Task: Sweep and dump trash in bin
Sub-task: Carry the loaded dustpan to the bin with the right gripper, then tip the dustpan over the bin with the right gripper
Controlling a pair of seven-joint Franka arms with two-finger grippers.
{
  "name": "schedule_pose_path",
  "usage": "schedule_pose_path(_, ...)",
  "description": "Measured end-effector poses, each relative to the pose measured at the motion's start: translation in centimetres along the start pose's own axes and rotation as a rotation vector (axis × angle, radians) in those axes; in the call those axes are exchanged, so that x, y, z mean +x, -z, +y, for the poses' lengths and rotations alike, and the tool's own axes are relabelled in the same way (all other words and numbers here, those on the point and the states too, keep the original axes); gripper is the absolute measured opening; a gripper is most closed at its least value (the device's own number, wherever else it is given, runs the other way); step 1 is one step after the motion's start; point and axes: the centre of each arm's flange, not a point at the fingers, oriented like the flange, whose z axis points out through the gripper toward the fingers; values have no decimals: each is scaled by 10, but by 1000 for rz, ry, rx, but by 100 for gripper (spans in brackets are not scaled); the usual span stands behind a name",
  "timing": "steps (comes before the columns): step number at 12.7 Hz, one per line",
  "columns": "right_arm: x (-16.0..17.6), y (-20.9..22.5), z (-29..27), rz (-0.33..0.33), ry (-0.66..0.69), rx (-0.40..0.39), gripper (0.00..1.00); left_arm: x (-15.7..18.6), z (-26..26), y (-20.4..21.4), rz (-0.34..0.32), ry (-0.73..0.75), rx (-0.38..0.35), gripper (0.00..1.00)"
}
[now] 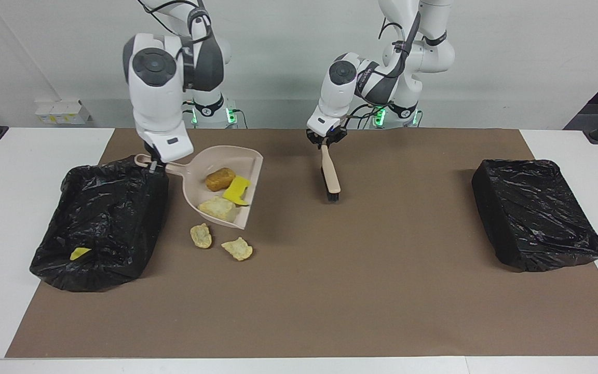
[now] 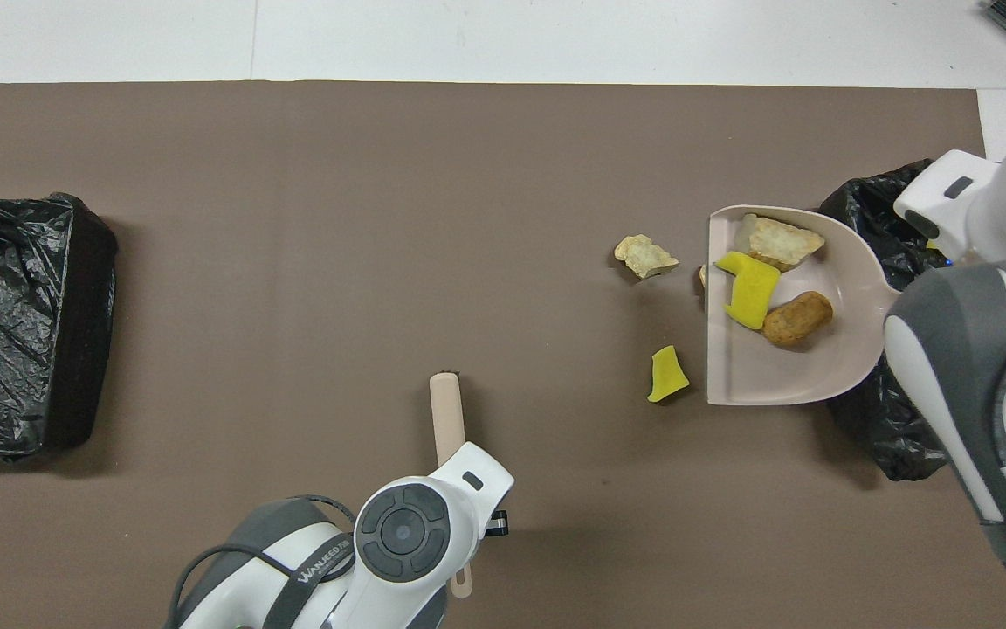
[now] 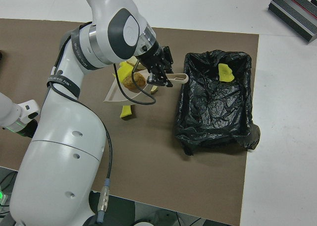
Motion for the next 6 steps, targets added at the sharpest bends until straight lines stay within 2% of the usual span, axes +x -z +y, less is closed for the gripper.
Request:
schedule_pose_path(4, -72, -26, 2, -16, -5, 35, 32, 0, -3, -5, 8, -8, -3, 26)
schedule_pose_path(6, -112, -39, 3, -19, -13, 19, 32, 0, -5, -9, 9, -7, -2, 26)
